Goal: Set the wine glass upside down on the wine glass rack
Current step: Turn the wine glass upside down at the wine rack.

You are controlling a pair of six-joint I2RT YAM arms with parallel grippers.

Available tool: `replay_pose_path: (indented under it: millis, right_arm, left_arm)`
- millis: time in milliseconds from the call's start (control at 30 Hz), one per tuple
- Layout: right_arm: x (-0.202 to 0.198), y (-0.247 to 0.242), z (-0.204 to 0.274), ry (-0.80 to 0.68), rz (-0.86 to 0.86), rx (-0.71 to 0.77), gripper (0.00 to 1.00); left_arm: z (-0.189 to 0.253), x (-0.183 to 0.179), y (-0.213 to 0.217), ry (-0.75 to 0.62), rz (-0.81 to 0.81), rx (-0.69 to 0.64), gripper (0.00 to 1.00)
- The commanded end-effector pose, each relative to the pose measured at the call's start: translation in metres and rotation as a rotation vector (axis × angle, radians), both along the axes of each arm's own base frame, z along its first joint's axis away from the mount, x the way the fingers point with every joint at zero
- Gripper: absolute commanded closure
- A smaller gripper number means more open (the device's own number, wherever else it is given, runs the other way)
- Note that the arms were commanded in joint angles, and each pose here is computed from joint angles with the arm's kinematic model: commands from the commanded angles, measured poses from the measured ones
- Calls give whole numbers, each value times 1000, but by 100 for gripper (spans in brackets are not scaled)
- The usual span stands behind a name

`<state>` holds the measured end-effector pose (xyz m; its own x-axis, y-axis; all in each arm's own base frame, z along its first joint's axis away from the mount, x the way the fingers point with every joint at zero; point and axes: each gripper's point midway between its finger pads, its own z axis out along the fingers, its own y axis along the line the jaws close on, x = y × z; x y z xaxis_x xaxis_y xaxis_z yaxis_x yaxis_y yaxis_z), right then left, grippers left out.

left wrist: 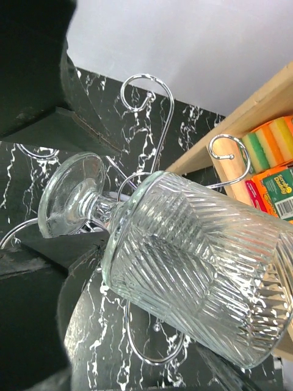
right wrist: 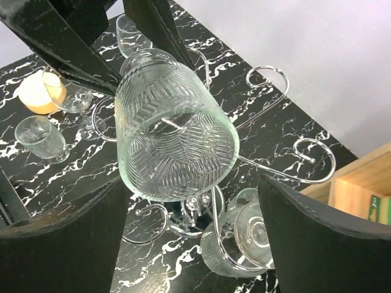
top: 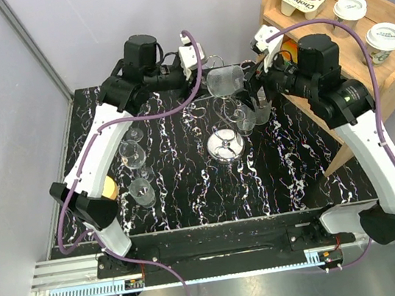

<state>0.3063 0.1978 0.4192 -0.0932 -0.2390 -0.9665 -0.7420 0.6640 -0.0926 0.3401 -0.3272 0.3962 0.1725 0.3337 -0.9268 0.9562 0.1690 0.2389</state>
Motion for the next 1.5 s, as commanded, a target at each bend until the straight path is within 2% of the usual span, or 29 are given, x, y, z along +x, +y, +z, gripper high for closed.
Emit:
replay_pose_path:
  millis: [0,400,633,833,1467]
  right_arm:
    - [3,-11,19,-70,-40,-27,10]
    - [-11,-14,55,-125,-31,13,11]
    - [1,-11,47,-63,-35,-20,11]
    - [12,-12,37,-37,-55,-60,11]
    - [6,22,22,166,114,-25,12]
  left_arm:
    - [28,3,2,-150,42,13,100]
    - [32,10,8,-336,154,146,100]
    - [34,5,7,-467,167,253,100]
    - [40,2,9,-534,167,286,100]
    - [78,2,23,-914,170,461,100]
